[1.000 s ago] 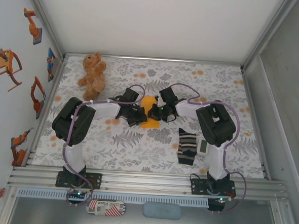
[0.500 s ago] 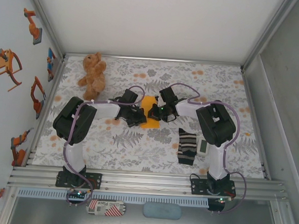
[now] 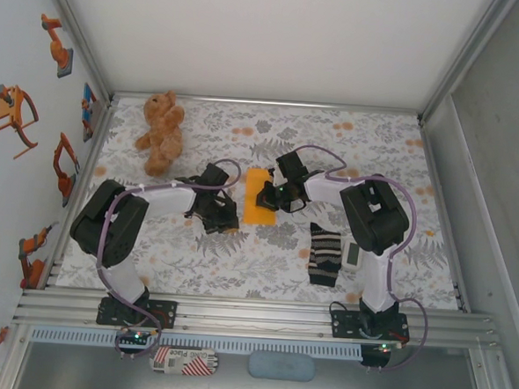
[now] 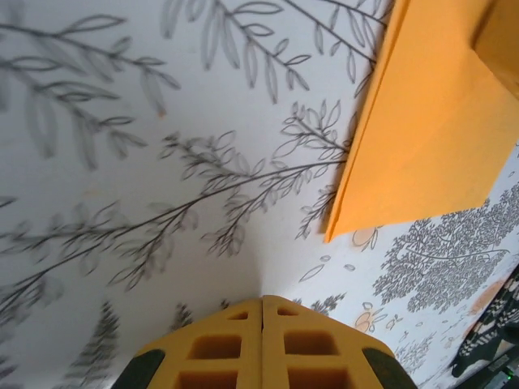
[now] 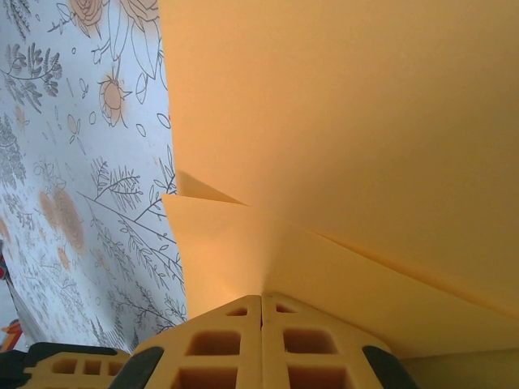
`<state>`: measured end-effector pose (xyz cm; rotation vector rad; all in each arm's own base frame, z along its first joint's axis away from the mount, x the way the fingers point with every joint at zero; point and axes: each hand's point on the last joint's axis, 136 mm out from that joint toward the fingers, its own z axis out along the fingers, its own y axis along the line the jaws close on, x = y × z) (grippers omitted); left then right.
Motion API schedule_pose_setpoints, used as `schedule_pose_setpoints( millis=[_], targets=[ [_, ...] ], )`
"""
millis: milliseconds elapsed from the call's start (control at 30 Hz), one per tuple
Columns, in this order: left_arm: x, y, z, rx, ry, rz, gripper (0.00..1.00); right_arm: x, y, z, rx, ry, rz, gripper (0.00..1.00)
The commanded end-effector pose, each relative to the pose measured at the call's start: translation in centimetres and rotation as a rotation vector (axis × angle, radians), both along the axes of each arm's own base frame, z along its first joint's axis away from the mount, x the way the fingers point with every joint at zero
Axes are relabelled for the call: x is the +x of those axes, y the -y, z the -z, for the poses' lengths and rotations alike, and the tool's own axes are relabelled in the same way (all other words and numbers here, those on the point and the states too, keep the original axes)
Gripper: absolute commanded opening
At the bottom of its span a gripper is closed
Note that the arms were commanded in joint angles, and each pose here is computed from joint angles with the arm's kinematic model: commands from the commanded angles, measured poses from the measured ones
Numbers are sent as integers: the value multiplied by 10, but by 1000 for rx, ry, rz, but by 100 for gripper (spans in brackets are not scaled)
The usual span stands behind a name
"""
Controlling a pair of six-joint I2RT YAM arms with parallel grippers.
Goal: Fold a paper plane with a square sheet of paper (pick it up from the middle)
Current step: Fold the second fold of the triangle at the center of the table.
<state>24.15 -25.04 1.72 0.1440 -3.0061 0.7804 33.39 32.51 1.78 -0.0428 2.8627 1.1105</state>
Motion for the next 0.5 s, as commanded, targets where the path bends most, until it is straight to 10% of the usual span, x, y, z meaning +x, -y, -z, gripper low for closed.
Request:
schedule_pose_setpoints(
  millis=[0, 200, 467],
  targets=[
    [15, 2, -24, -33, 70, -28, 0, -1, 7, 5, -26, -17, 18, 0],
    [50, 28, -42, -143, 160, -88, 2, 22, -8, -60, 102, 127, 57, 0],
    [88, 48, -40, -172, 199, -112, 4, 30, 33, -50, 22, 130, 246, 19]
  ],
)
